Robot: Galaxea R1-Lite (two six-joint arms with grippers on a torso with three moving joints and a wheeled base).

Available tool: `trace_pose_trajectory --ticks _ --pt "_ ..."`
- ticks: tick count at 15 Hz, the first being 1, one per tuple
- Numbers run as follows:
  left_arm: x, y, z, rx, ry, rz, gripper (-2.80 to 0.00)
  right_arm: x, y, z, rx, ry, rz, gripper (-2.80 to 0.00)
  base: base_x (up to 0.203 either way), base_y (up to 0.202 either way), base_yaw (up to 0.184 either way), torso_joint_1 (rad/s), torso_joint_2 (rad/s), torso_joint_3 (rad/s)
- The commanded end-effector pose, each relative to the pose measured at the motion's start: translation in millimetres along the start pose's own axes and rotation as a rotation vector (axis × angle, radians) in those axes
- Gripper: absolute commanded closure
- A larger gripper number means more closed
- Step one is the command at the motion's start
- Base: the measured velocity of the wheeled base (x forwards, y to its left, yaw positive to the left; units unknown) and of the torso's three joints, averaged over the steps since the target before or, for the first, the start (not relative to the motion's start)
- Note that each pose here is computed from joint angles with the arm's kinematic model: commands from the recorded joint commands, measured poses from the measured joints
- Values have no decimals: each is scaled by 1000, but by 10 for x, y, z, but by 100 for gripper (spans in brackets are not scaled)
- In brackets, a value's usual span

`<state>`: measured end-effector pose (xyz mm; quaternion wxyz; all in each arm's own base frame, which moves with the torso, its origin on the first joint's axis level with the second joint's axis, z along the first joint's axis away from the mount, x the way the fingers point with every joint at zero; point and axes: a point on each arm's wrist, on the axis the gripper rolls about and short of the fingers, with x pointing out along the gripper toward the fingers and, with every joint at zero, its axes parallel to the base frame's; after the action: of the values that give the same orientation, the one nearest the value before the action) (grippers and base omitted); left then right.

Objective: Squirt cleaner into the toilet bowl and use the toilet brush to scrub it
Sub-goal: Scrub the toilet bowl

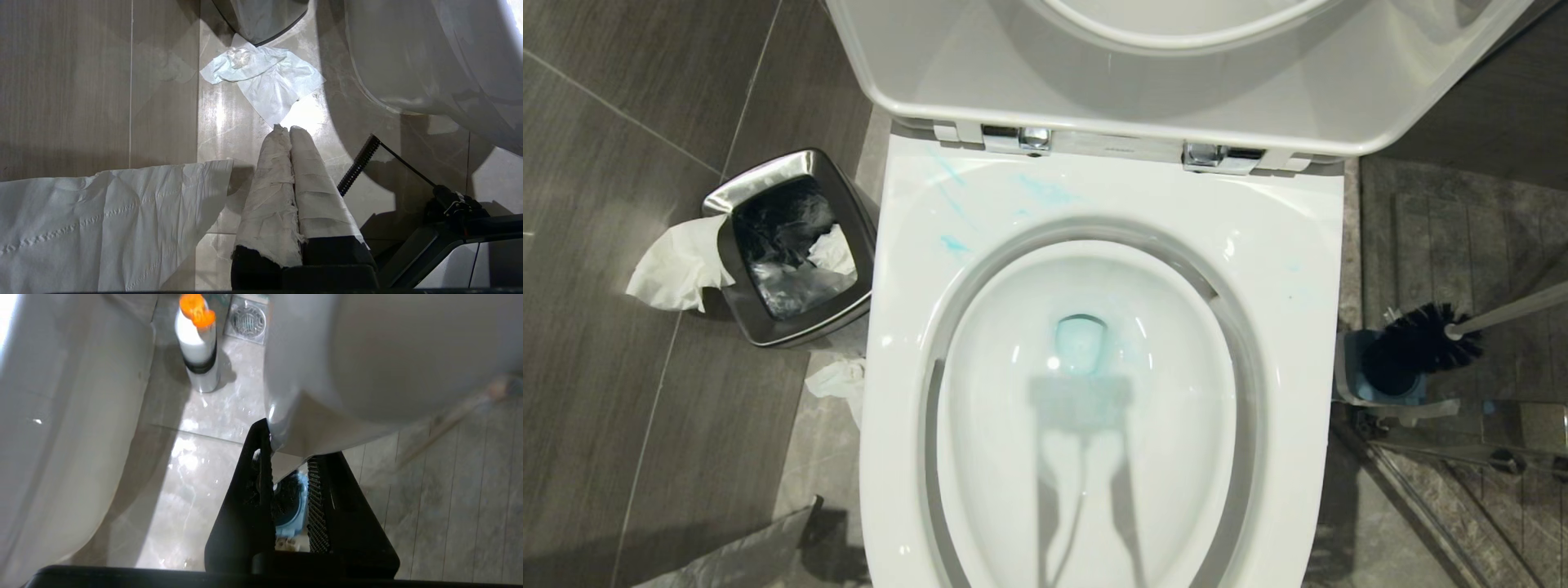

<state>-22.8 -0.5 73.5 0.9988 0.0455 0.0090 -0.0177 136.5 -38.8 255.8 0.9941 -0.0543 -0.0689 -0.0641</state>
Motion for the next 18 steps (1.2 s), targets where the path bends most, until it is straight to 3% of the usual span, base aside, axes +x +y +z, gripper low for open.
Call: trace_pose_trajectory --ticks 1,6,18 --pt "0 0 0 1 0 -1 0 -42 -6 206 -1 -60 -2 0 0 0 0 0 0 0" --pt "0 0 0 1 0 -1 0 -58 -33 616 67 5 4 0 0 0 0 0 0 0" --pt "0 0 0 2 0 -1 0 -122 -27 964 75 7 76 0 0 0 0 0 0 0"
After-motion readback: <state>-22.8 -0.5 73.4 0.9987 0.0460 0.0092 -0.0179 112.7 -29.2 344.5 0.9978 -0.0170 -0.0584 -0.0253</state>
